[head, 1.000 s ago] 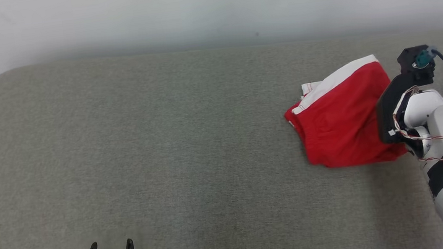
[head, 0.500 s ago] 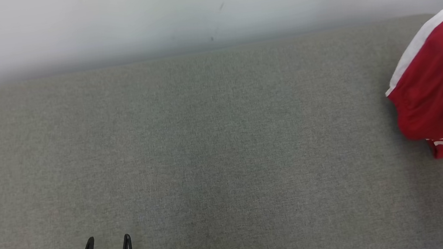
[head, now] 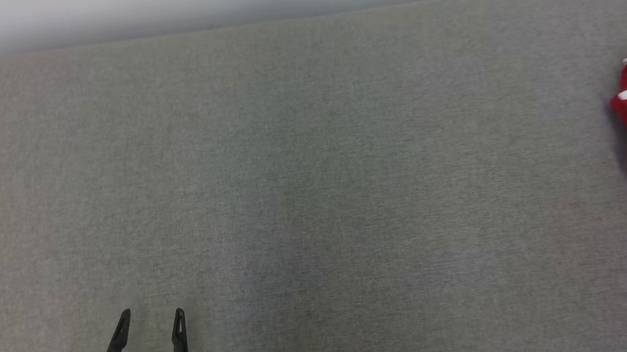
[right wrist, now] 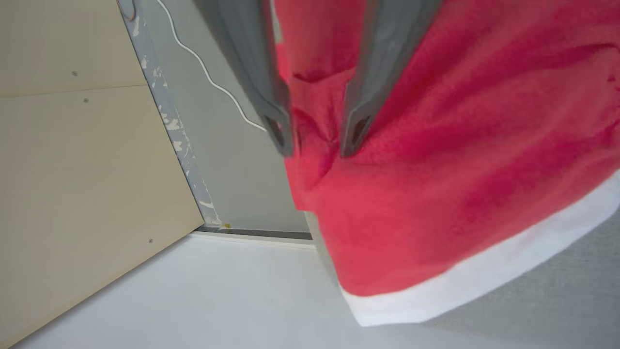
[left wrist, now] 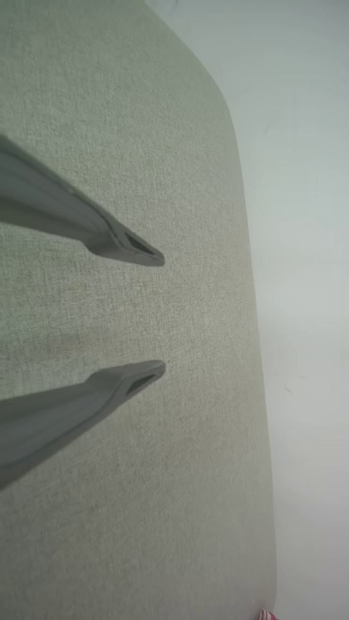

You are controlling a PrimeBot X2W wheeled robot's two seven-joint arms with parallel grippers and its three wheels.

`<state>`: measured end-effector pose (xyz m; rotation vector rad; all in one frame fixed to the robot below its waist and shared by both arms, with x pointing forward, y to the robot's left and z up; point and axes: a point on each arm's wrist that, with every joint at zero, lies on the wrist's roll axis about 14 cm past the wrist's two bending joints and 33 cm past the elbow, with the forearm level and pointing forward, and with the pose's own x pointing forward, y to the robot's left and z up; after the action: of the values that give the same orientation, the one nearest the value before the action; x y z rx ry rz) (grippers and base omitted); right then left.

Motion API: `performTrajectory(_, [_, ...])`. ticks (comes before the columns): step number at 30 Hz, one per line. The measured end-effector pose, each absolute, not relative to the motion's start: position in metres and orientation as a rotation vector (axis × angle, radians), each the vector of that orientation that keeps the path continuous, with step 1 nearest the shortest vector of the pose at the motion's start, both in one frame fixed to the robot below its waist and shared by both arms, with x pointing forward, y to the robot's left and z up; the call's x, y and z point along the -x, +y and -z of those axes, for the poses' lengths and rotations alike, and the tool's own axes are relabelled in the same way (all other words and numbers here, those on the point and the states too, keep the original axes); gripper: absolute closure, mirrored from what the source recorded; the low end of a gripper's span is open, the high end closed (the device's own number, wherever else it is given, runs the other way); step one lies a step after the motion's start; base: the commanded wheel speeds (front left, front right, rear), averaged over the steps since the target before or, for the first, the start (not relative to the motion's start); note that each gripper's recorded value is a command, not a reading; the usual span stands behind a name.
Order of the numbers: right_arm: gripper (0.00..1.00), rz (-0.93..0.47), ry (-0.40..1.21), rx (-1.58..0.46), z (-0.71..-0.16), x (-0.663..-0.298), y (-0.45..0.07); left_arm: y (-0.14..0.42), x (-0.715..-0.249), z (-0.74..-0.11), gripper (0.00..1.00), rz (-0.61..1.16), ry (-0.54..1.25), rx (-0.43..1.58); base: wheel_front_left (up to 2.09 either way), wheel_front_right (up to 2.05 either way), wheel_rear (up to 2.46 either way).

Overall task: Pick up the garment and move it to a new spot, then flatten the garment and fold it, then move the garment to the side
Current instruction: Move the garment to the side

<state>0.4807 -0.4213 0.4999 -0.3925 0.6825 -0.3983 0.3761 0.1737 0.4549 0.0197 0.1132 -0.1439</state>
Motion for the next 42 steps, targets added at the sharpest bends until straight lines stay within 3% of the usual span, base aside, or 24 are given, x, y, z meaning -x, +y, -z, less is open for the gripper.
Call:
performTrajectory(9, [0.00, 0.440, 0.708, 0.382, -0.467, -0.477, -0.422, 0.181, -0.375, -0.452, 0.00, 0.124, 0.124, -0.055, 0.00, 0.00, 0.00])
performTrajectory(15, [0.00, 0.346, 0.537, 0.276, -0.477, -0.490, -0.377, 0.187, -0.378, -0.470, 0.00, 0.075, 0.054, -0.009, 0.00, 0.00, 0.00])
performTrajectory(21, [0.00, 0.201, 0.352, 0.184, -0.489, -0.478, -0.322, 0.190, -0.371, -0.490, 0.00, 0.028, -0.017, 0.035, 0.00, 0.00, 0.00])
performTrajectory(29, [0.00, -0.016, 0.097, 0.069, -0.519, -0.414, -0.246, 0.205, -0.344, -0.497, 0.00, -0.066, -0.047, 0.120, 0.00, 0.00, 0.00])
performTrajectory(36, [0.00, -0.039, -0.016, -0.038, -0.528, -0.366, -0.224, 0.209, -0.331, -0.508, 0.00, -0.073, -0.090, 0.140, 0.00, 0.00, 0.00])
performTrajectory(42, [0.00, -0.057, -0.020, -0.058, -0.515, -0.344, -0.200, 0.204, -0.328, -0.503, 0.00, -0.040, -0.079, 0.134, 0.00, 0.00, 0.00])
